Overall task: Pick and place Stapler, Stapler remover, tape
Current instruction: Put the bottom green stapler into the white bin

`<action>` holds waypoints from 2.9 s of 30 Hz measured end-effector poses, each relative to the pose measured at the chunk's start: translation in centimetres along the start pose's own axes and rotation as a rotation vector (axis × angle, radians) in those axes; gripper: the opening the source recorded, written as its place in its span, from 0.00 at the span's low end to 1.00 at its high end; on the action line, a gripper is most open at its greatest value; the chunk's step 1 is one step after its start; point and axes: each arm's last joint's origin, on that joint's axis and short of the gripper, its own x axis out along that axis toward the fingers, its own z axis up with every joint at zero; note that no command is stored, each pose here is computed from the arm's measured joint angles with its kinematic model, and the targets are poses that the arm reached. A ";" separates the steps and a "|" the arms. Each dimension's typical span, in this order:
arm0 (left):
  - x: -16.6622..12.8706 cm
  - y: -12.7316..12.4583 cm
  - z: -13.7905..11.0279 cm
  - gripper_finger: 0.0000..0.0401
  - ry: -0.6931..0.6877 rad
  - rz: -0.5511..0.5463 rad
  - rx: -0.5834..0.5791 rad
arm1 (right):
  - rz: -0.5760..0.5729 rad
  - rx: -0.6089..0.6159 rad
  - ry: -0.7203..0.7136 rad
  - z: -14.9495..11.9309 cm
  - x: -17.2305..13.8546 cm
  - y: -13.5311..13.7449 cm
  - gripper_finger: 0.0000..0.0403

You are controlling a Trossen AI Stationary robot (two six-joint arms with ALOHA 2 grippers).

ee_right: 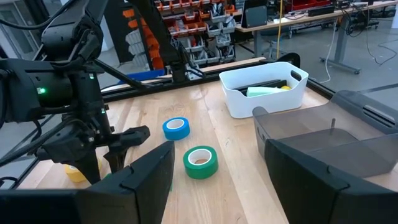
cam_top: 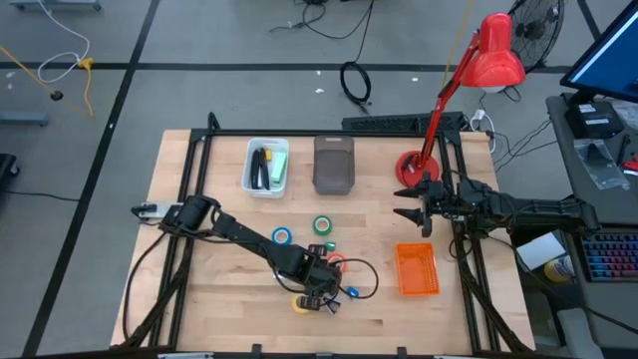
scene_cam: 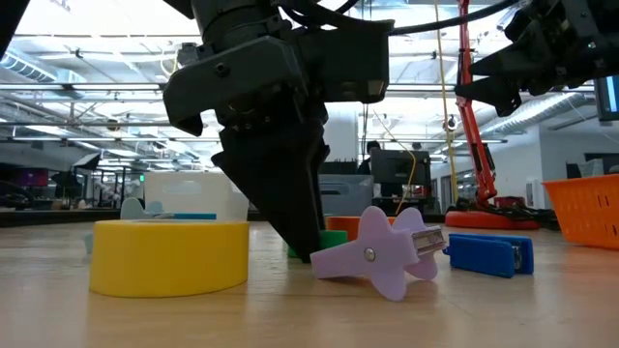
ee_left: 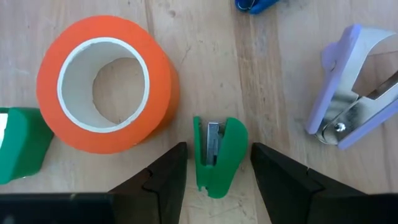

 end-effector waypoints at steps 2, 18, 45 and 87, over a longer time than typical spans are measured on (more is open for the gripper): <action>0.0 0.0 0.0 0.44 0.000 0.000 -0.006 | 0.000 0.000 0.000 0.0 0.0 0.0 0.60; -0.2 -0.1 -0.1 0.13 0.052 -0.033 -0.035 | 0.000 0.000 0.000 0.0 0.0 0.0 0.60; -14.9 6.2 4.1 0.14 0.234 0.579 -0.180 | 0.000 0.000 -0.001 0.0 0.0 0.0 0.60; -21.6 36.3 -10.9 0.18 0.291 0.607 -0.734 | 0.001 0.000 -0.008 0.1 0.0 0.0 0.60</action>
